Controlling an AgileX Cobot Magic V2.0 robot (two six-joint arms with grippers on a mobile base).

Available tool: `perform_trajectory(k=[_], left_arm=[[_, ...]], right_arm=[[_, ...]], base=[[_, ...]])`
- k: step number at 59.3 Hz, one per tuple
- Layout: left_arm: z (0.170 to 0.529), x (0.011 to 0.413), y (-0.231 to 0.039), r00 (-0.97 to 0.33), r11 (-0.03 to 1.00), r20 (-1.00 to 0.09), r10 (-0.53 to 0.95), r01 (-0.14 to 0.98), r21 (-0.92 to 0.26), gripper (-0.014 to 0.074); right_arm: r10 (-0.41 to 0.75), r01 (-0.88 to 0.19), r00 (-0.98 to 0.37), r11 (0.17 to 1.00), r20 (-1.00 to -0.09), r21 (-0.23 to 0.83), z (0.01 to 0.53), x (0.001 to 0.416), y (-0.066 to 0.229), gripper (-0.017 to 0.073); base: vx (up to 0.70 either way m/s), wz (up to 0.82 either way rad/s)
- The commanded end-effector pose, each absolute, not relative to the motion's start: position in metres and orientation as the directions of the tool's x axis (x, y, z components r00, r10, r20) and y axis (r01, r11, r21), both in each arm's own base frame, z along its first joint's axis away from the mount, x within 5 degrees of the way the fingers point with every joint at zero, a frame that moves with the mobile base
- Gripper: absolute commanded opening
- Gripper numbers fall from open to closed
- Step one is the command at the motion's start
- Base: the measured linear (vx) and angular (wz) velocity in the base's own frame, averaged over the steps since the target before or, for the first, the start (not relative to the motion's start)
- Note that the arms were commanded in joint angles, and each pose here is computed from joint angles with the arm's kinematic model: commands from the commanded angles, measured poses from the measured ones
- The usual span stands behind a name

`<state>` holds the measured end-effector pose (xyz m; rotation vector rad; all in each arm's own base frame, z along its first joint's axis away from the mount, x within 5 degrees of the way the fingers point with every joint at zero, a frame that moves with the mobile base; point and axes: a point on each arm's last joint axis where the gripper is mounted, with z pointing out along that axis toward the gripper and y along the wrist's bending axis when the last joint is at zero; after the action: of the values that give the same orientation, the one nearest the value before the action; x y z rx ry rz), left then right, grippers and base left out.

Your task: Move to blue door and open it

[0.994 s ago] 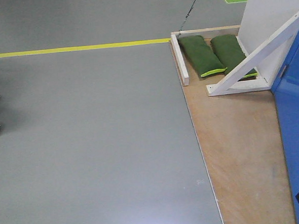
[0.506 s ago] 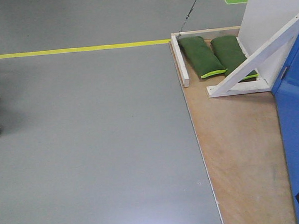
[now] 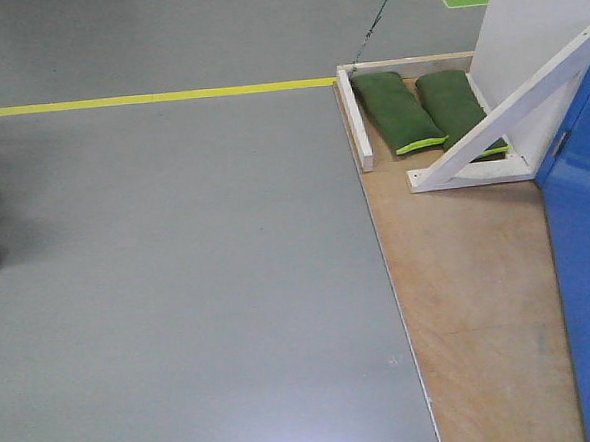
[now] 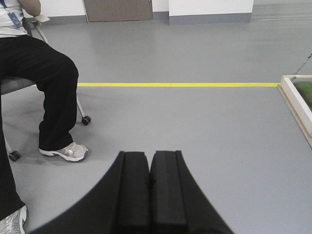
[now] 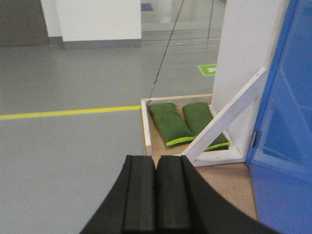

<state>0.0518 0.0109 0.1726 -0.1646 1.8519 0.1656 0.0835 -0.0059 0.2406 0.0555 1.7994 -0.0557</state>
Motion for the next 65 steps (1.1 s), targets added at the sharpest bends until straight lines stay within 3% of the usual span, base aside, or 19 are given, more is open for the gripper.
perform_trajectory(k=[1, 15, 25, 31, 45, 54, 65], left_arm=[[0.179, 0.053, 0.011, -0.197, 0.98, -0.98, -0.012, -0.195, 0.027, 0.007], [0.179, 0.053, 0.011, -0.197, 0.98, -0.98, -0.012, -0.195, 0.027, 0.007], [0.179, 0.053, 0.011, -0.197, 0.98, -0.98, -0.012, -0.195, 0.027, 0.007], [0.179, 0.053, 0.011, -0.197, 0.98, -0.98, -0.012, -0.195, 0.027, 0.007], [0.179, 0.053, 0.011, -0.197, 0.98, -0.98, -0.012, -0.195, 0.027, 0.007], [0.179, 0.053, 0.011, -0.197, 0.98, -0.98, -0.012, -0.195, 0.027, 0.007], [0.179, 0.053, 0.011, -0.197, 0.98, -0.98, -0.012, -0.195, 0.027, 0.007]], right_arm=[[0.051, 0.124, -0.073, 0.991, -0.996, 0.042, 0.293, 0.099, -0.012, 0.0002], [0.319, 0.264, 0.108, 0.904, -0.942, 0.337, 0.358, 0.117, -0.036, 0.0002], [0.544, 0.286, 0.311, 0.728, -0.779, 0.623, 0.388, 0.119, -0.057, 0.0002], [0.605, 0.279, 0.428, 0.618, -0.672, 0.735, 0.401, 0.118, -0.072, 0.0002], [0.547, 0.274, 0.687, 0.414, -0.478, 0.868, 0.42, 0.097, -0.112, 0.0002], [0.424, 0.218, 0.844, 0.285, -0.327, 0.933, 0.425, 0.072, -0.136, 0.0002], [0.286, 0.146, 0.94, 0.163, -0.188, 0.976, 0.423, 0.048, -0.168, 0.0002]], base=[[0.0, 0.0], [0.0, 0.0], [0.0, 0.0], [0.0, 0.0], [0.0, 0.0], [0.0, 0.0], [0.0, 0.0]])
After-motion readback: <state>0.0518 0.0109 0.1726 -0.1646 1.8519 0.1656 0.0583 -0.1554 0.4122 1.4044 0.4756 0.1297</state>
